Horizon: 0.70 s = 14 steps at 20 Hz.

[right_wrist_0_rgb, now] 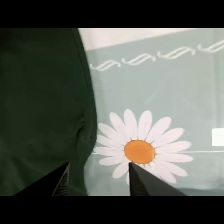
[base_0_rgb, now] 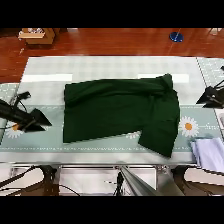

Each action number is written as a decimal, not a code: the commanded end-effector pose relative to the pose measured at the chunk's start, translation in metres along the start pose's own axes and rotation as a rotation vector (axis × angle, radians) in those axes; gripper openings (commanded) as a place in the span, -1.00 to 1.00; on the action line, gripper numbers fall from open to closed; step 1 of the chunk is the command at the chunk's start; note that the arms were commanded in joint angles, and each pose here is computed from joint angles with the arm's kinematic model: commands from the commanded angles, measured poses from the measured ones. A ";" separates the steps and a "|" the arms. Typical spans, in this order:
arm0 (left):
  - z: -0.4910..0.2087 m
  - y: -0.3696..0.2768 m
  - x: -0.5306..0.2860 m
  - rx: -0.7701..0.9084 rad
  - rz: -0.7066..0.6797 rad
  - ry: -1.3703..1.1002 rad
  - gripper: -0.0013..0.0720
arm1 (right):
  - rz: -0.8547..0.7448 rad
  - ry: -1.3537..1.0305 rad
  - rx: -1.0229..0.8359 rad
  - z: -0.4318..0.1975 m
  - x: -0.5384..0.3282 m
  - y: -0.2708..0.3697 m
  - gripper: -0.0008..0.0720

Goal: Fold the shirts.

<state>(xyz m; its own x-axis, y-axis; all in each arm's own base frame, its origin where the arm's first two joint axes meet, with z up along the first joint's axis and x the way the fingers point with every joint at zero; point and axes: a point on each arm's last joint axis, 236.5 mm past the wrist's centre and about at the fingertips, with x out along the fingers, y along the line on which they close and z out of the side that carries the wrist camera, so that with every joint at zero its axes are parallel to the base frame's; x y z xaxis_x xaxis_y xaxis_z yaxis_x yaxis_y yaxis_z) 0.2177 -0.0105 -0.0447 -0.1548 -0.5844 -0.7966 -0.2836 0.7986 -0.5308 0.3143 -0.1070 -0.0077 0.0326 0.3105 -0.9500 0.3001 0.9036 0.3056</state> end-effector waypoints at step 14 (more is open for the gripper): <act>-0.014 -0.016 0.103 0.067 0.122 0.167 0.52 | 0.042 -0.032 0.004 -0.019 0.018 0.003 0.30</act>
<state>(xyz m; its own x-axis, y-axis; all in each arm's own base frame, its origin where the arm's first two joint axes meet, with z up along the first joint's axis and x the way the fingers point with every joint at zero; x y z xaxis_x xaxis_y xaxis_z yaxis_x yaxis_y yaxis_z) 0.1900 -0.0738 -0.1004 -0.3287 -0.5124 -0.7934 -0.2035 0.8587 -0.4703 0.2966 -0.0920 -0.0259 0.0583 0.3490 -0.9353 0.3058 0.8856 0.3495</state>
